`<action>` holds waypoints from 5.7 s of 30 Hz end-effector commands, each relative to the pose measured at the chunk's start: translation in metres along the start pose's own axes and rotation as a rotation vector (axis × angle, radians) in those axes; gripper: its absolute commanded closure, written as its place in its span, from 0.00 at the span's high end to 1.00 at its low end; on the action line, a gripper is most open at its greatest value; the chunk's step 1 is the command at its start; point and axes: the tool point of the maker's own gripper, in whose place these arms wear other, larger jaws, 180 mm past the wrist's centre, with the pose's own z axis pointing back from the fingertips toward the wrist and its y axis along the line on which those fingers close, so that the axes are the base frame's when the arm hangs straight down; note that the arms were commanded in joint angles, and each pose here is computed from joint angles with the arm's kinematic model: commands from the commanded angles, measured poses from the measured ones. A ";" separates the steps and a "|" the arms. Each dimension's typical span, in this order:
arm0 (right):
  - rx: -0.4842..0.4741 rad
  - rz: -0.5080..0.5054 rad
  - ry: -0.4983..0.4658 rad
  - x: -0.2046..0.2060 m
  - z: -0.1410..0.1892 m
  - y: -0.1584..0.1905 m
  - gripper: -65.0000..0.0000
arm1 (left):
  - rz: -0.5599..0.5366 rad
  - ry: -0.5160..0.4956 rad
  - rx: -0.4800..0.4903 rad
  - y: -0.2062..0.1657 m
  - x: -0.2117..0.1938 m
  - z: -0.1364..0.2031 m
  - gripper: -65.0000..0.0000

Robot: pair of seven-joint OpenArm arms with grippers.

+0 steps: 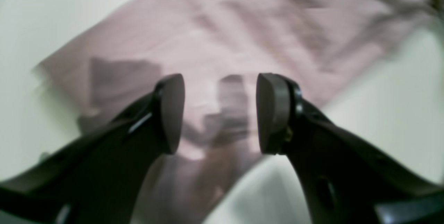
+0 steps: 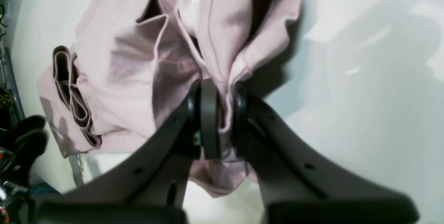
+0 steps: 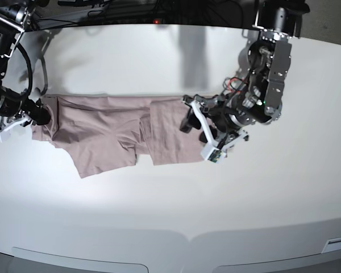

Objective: Fold the T-shirt properly
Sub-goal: 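Lift the sleeve end with the right gripper and fold it over onto the stack, then regrasp the folded bundle's sides with both grippers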

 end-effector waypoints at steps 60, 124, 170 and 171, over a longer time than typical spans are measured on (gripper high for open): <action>0.845 0.229 0.184 -0.008 -0.087 0.324 0.00 | -0.045 0.052 0.076 0.024 -0.011 -0.015 0.50; 1.013 0.203 0.216 -0.036 -0.094 0.398 0.00 | -0.244 0.090 0.577 0.192 0.055 0.075 0.50; 0.279 0.560 0.068 0.033 -0.153 0.292 0.37 | 0.096 -0.087 0.109 0.029 0.064 0.041 0.50; 0.268 0.557 0.072 0.033 -0.153 0.285 0.37 | 0.109 -0.060 0.112 0.030 0.049 0.038 0.50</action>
